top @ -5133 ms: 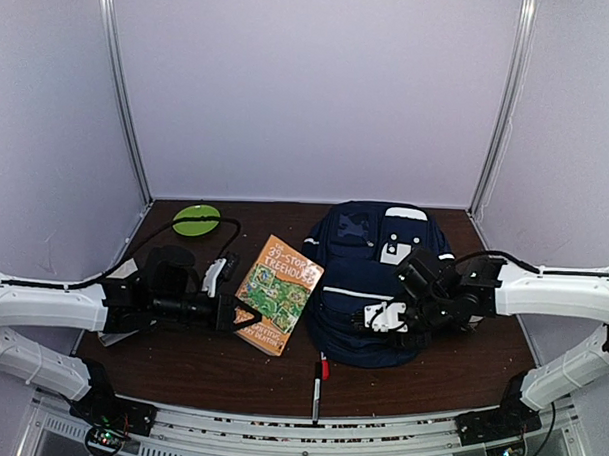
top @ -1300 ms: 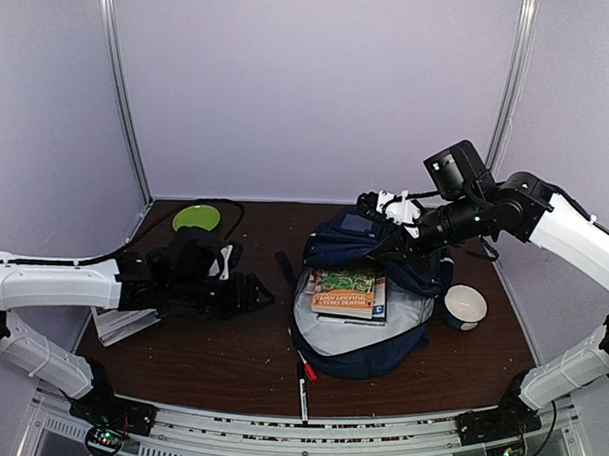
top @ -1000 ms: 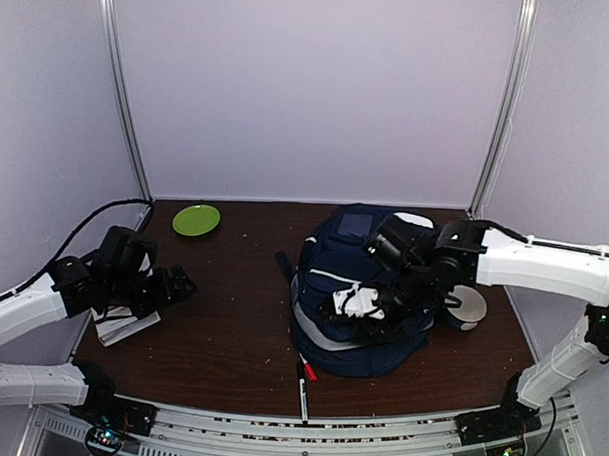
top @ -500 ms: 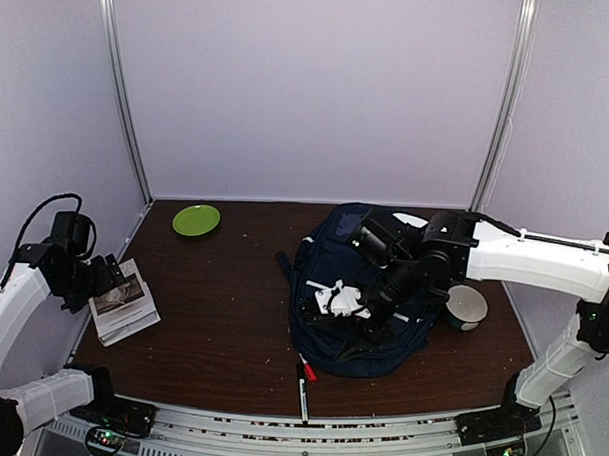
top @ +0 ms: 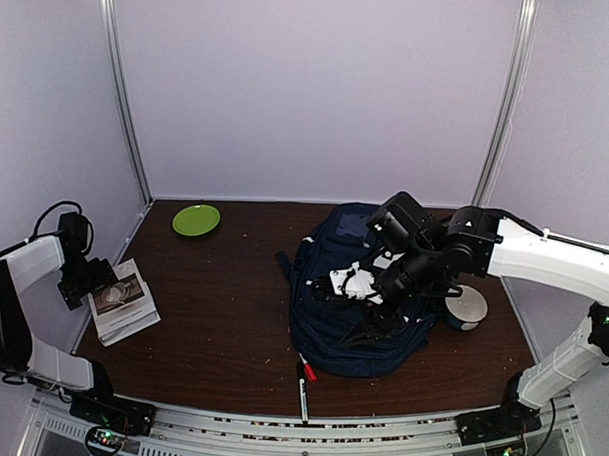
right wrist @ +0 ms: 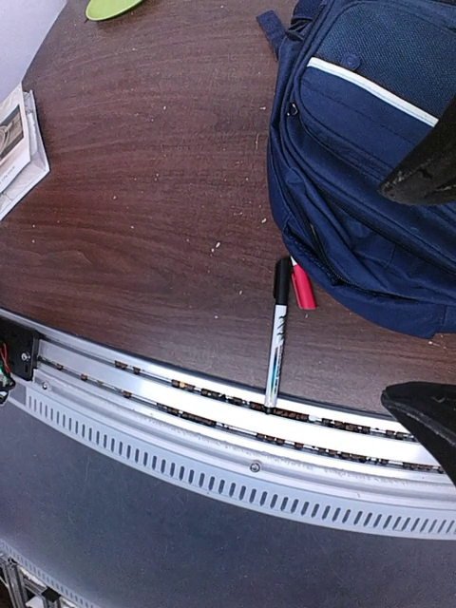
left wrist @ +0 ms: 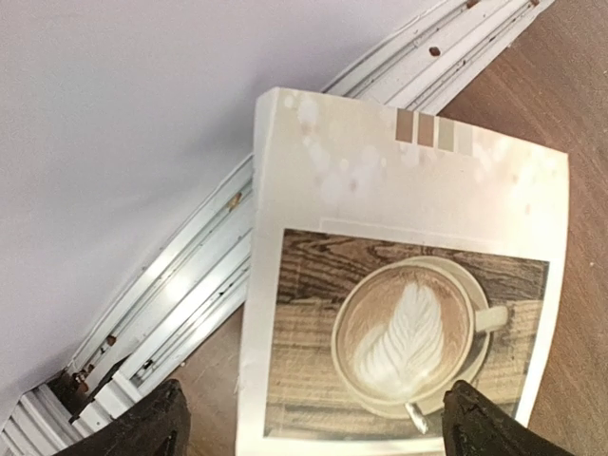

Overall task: Pack the student bag
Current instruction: Move the book to the center of the board, then pick up the book from the center of the board, then pass from the right arm to the left

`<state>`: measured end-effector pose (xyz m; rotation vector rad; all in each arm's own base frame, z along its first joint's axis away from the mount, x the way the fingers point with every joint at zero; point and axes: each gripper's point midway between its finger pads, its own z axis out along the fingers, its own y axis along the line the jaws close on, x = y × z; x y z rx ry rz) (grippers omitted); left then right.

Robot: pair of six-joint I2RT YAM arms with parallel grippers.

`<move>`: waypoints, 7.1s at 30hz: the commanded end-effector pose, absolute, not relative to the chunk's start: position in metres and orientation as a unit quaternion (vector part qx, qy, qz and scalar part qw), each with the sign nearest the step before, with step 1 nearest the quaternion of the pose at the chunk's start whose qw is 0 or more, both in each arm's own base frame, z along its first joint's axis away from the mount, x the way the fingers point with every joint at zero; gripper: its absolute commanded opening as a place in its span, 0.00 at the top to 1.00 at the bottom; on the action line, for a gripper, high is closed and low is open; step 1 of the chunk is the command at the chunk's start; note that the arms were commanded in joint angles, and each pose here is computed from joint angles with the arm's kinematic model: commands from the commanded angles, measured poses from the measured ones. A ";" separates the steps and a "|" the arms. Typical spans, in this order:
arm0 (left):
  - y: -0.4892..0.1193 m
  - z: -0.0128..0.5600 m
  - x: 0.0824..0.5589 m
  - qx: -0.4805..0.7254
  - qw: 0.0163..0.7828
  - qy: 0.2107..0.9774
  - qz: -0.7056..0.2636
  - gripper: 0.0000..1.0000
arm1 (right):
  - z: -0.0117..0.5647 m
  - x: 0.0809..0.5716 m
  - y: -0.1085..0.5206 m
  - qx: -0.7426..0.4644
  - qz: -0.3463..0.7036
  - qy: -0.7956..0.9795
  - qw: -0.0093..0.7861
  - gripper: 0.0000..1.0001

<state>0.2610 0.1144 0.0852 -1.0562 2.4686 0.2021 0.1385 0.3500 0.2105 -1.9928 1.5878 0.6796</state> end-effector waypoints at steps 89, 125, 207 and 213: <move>-0.033 0.058 0.456 -0.063 0.183 0.981 -0.009 0.07 | 0.274 0.237 0.317 -0.563 0.240 0.690 0.387 0.37; -0.065 0.060 0.351 -0.129 0.179 0.950 -0.222 0.07 | 0.256 0.293 0.420 -0.433 0.373 0.766 0.294 0.38; -0.170 0.127 0.303 -0.193 0.258 0.843 -0.432 0.02 | 0.213 0.275 0.504 -0.248 0.668 0.701 0.026 1.00; -0.187 0.126 0.310 -0.226 0.235 0.806 -0.494 0.02 | 0.204 0.276 0.498 -0.242 0.669 0.702 0.019 1.00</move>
